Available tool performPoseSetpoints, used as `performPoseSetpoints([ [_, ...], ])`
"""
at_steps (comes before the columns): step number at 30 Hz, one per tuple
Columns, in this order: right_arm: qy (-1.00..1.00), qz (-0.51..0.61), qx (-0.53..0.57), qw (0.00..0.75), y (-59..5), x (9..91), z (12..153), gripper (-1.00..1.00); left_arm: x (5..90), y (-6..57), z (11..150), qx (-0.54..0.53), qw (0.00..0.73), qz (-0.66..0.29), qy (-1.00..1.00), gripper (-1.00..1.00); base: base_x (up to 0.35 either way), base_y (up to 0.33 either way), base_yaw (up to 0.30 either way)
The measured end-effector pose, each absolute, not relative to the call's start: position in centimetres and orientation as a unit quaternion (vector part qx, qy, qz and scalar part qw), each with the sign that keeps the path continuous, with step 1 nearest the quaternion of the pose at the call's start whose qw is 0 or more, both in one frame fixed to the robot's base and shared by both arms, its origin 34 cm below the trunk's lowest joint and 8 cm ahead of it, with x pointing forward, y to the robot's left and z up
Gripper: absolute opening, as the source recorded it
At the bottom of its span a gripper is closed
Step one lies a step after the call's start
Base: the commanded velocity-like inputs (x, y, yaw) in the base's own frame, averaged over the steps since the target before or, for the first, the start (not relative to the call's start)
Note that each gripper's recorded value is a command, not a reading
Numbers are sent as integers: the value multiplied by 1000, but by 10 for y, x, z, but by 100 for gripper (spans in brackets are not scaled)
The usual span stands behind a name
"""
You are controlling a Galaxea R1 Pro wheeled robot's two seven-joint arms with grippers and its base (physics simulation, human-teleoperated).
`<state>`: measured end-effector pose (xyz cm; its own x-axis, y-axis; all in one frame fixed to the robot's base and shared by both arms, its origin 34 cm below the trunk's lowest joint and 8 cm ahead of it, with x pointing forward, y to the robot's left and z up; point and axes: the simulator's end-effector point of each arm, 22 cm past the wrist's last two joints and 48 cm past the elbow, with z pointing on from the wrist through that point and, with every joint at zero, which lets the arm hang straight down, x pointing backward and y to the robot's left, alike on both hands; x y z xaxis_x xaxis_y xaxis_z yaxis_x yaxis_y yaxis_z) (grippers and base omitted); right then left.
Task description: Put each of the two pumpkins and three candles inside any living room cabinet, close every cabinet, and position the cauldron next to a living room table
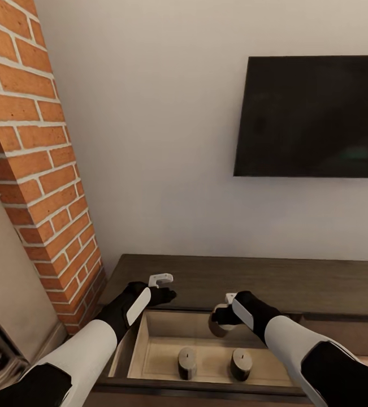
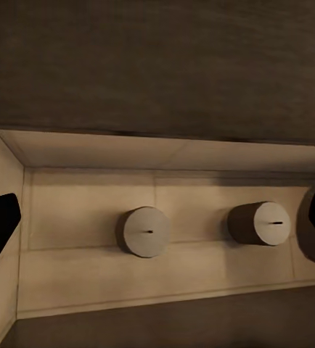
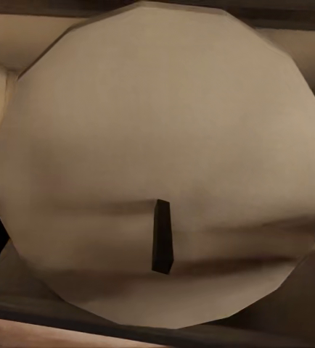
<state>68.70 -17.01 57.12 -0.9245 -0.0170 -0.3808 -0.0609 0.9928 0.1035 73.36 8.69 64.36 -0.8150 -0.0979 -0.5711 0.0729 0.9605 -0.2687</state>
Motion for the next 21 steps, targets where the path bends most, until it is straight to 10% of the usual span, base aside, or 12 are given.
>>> performPoseSetpoints([
  [21,981,64,-5,183,-169,684,560,-100,731,75,637,-4,296,-152,943,100,0,0,44],
])
